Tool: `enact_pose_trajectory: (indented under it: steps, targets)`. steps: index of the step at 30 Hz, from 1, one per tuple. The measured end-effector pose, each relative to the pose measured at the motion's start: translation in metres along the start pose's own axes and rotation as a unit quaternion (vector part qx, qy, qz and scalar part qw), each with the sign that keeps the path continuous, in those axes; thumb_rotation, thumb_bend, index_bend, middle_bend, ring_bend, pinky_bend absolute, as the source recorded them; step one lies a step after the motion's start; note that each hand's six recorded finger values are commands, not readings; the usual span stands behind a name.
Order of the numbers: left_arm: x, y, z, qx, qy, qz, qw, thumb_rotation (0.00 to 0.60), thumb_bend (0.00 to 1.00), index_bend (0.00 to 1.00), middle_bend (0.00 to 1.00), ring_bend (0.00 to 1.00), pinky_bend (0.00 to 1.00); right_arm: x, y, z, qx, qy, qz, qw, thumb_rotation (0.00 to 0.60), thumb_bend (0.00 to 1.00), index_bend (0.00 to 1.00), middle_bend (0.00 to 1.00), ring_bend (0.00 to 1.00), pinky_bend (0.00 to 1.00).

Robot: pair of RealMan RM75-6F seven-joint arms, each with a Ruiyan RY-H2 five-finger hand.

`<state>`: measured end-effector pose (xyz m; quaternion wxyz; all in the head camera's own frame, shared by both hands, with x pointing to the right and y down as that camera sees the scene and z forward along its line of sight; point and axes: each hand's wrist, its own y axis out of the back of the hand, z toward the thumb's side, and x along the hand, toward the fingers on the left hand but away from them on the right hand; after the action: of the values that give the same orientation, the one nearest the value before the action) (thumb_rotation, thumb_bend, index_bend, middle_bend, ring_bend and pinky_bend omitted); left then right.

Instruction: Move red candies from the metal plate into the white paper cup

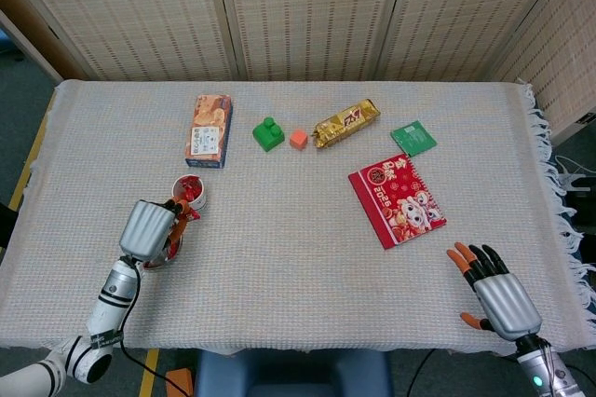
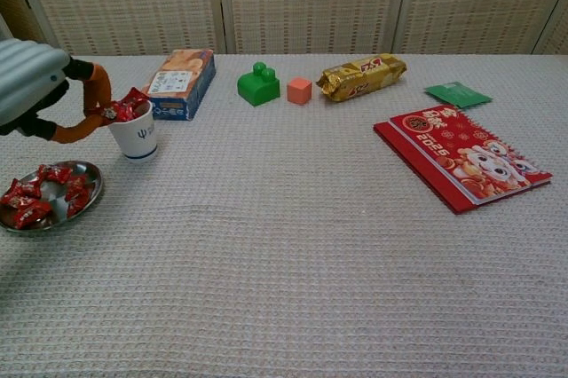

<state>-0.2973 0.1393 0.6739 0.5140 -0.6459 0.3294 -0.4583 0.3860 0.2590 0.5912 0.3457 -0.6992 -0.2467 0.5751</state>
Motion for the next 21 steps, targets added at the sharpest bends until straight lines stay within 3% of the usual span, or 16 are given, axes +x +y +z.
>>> enact_pose_trajectory:
  steps: [8, 21]
  targets:
    - [0.045, -0.008, 0.001, 0.029, 0.017, 0.000, 0.9994, 0.600, 0.43, 0.52, 0.53, 0.88, 1.00, -0.001, 0.003, -0.006, -0.002, -0.013, -0.005, 0.9999, 0.600, 0.06, 0.00, 0.00, 0.00, 0.00]
    - [0.056, -0.031, -0.011, 0.071, 0.032, -0.036, 0.9963, 0.600, 0.43, 0.39, 0.41, 0.88, 1.00, -0.001, 0.005, -0.008, -0.005, -0.016, -0.008, 0.9998, 0.600, 0.06, 0.00, 0.00, 0.00, 0.00]
